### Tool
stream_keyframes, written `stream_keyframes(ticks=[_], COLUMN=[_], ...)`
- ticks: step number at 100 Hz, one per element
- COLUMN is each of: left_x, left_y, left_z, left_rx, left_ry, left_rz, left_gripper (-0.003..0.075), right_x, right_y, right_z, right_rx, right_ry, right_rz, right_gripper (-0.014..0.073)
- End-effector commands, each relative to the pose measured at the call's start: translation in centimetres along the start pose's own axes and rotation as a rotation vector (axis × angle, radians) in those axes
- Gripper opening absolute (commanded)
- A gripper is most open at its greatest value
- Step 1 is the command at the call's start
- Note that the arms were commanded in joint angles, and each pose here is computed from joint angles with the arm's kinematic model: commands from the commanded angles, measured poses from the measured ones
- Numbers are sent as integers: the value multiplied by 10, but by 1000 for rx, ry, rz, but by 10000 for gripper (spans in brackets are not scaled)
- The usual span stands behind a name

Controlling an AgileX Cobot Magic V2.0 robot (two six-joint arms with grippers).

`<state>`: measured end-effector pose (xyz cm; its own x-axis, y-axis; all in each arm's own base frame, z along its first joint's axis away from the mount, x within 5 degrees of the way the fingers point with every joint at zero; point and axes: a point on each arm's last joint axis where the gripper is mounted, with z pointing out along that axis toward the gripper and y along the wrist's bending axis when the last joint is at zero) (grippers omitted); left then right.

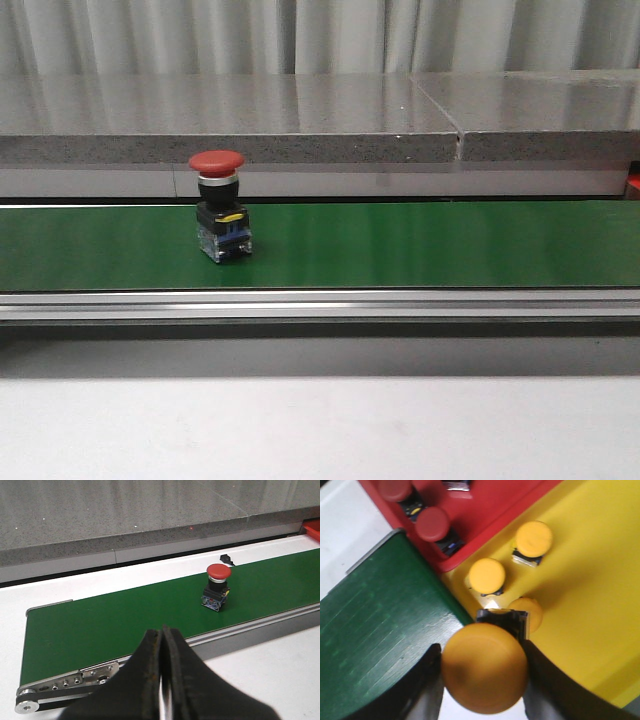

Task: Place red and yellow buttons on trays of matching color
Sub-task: 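Carry the yellow button into the yellow tray and release it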

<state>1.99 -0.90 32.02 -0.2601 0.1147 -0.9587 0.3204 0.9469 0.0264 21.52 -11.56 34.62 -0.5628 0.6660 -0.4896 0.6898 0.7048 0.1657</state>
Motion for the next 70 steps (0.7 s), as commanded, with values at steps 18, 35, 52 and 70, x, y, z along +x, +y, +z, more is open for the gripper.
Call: stream_keyframes(ticks=[18,35,52,70], left_x=[-13,-13,-14,-14], left_y=[0,0,0,0], left_z=[-3,-3,-3,-3], left_rx=[11,11,11,11], left_ry=[-87,-87,-89,-89], left_rz=[-20,-20,-20,-20], left_gripper=[-21,-21,-21,-21], right_x=[-4,0,-5,-10], right_y=[-29,-45,-55,-63], right_z=[5,21,39,57], right_rx=[87,111,133,138], right_ry=[-96,-110,-101,-89], right_rz=[58,99,129,187], right_gripper=[111,111,111,111])
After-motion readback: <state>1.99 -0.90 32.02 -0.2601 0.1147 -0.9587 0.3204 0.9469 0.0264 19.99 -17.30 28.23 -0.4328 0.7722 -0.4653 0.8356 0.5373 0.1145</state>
